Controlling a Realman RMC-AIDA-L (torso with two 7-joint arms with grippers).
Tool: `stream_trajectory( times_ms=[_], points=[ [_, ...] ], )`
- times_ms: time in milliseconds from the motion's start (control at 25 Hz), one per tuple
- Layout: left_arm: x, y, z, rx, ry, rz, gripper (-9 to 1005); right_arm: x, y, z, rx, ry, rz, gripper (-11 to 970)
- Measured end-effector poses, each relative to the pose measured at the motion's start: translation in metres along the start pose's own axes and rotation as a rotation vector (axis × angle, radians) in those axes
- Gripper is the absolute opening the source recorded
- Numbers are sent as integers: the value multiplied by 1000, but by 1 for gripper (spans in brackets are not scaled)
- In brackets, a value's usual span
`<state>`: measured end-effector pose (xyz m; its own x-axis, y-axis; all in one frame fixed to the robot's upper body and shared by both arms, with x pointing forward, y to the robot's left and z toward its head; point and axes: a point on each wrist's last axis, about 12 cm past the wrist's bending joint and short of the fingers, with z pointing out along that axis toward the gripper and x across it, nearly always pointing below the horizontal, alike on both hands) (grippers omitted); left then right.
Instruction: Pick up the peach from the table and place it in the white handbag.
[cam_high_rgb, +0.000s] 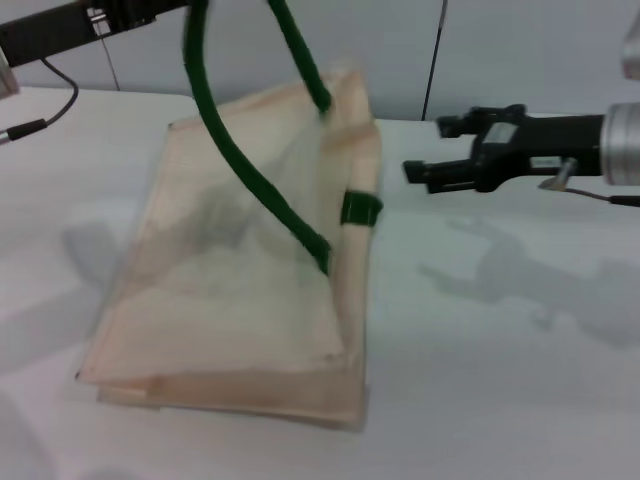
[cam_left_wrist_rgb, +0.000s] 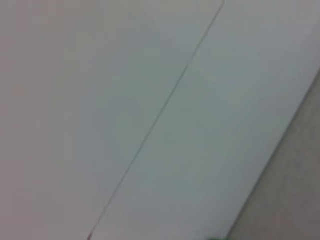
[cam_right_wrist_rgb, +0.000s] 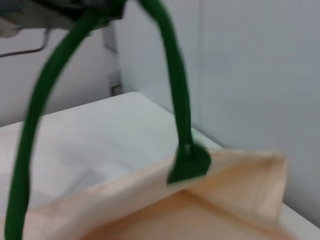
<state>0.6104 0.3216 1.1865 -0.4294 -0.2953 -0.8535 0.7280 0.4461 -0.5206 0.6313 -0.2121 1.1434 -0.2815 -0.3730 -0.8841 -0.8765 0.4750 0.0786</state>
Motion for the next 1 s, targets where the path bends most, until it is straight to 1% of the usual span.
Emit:
stream_trajectory(
  times_ms=[200, 400, 520, 640, 760, 840, 1000],
  points=[
    [7, 4, -5, -38, -8, 11, 250, 11, -10, -16, 68, -22, 44, 898],
    [16, 6, -14, -71, -78, 62, 362, 23, -21, -35, 166, -71, 89, 898],
    [23, 8, -21, -113, -133, 108, 483, 30, -28, -44, 238, -107, 94, 897],
    [36, 12, -24, -183, -193, 160, 604, 39, -32, -49, 296, -158, 101, 897],
    [50, 19, -29, -293, -234, 193, 740, 49, -33, -50, 344, -236, 101, 896],
    [58, 25, -30, -349, -248, 197, 742, 56, -34, -50, 386, -291, 98, 893],
    [75, 36, -34, -478, -291, 220, 745, 74, -35, -49, 489, -341, 110, 891]
  ],
)
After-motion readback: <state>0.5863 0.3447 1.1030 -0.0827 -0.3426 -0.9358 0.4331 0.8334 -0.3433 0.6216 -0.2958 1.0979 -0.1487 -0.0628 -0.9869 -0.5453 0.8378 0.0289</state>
